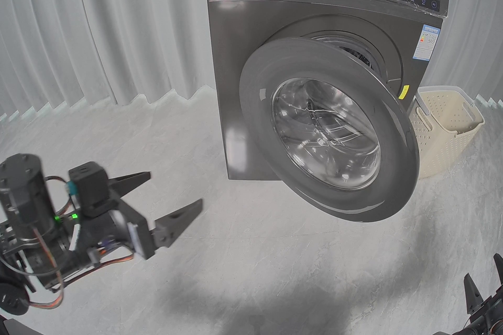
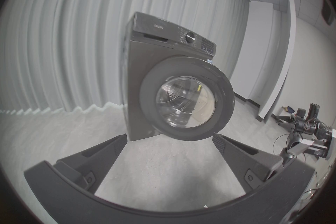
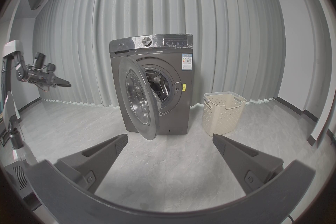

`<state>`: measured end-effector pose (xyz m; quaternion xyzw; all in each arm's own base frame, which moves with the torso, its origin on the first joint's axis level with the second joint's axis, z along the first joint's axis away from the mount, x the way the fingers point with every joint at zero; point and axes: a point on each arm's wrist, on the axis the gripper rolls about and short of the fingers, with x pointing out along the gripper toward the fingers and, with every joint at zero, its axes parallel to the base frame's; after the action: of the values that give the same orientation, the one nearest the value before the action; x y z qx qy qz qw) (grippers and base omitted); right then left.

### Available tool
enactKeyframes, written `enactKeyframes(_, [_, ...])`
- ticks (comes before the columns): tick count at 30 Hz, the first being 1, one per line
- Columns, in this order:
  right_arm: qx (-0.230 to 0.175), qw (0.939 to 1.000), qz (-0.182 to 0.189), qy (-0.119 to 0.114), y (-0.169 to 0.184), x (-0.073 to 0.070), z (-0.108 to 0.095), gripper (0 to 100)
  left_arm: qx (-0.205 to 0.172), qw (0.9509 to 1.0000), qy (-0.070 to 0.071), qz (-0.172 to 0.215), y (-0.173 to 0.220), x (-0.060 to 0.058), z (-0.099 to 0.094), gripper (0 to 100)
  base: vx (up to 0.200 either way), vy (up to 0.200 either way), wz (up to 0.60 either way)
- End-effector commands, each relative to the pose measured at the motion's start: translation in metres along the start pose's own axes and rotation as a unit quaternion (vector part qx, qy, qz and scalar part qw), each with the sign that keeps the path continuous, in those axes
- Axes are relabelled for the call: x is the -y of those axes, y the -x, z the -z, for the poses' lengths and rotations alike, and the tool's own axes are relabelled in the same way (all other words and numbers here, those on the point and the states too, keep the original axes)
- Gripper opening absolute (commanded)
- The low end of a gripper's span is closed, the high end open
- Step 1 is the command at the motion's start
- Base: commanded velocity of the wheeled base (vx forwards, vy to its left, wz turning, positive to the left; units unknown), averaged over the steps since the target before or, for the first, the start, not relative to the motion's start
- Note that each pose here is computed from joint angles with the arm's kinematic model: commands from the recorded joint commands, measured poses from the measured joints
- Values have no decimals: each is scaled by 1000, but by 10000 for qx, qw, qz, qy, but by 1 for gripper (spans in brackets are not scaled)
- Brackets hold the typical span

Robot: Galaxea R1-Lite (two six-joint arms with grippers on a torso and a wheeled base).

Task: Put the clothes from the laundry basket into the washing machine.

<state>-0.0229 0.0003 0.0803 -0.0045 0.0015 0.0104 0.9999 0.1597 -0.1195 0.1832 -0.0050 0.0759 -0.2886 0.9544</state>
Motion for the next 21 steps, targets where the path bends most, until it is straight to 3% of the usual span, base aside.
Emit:
enactKeyframes(1, [10, 9999, -80, 86, 0, 0, 5, 100, 842, 9809, -401, -1707, 164, -24, 78, 100, 0, 0, 0])
enactKeyframes(3, [257, 9994, -221, 81, 1, -1, -2, 100, 928, 9734, -351, -2065, 179, -20, 90, 100, 0, 0, 0])
enactKeyframes(6, [1475, 9883, -377, 25, 17, -1, -50, 100, 902, 9621, -305, -2555, 195, -12, 115, 100, 0, 0, 0])
enactKeyframes(7, [1542, 9872, -409, 18, 19, -1, -56, 100, 856, 9610, -291, -2614, 197, -11, 119, 100, 0, 0, 0])
enactKeyframes(8, [1579, 9859, -561, 30, 22, -2, -68, 100, 578, 9626, -206, -2640, 198, -9, 131, 100, 0, 0, 0])
enactKeyframes(9, [1350, 9879, -760, 37, 20, -2, -70, 100, 395, 9666, -101, -2531, 197, -9, 133, 100, 0, 0, 0])
enactKeyframes(11, [747, 9881, -1344, 27, 14, -5, -65, 100, 389, 9677, 26, -2489, 196, -9, 134, 100, 0, 0, 0])
enactKeyframes(15, [-127, 9741, -2254, -117, 1, -9, -56, 100, 372, 9643, 30, -2622, 196, -9, 135, 100, 0, 0, 0])
enactKeyframes(18, [-413, 9639, -2624, -173, -10, -10, -61, 100, 374, 9647, 6, -2608, 196, -8, 135, 100, 0, 0, 0])
enactKeyframes(21, [-525, 9590, -2779, -198, -17, -11, -66, 100, 384, 9634, 45, -2651, 196, -9, 135, 100, 0, 0, 0])
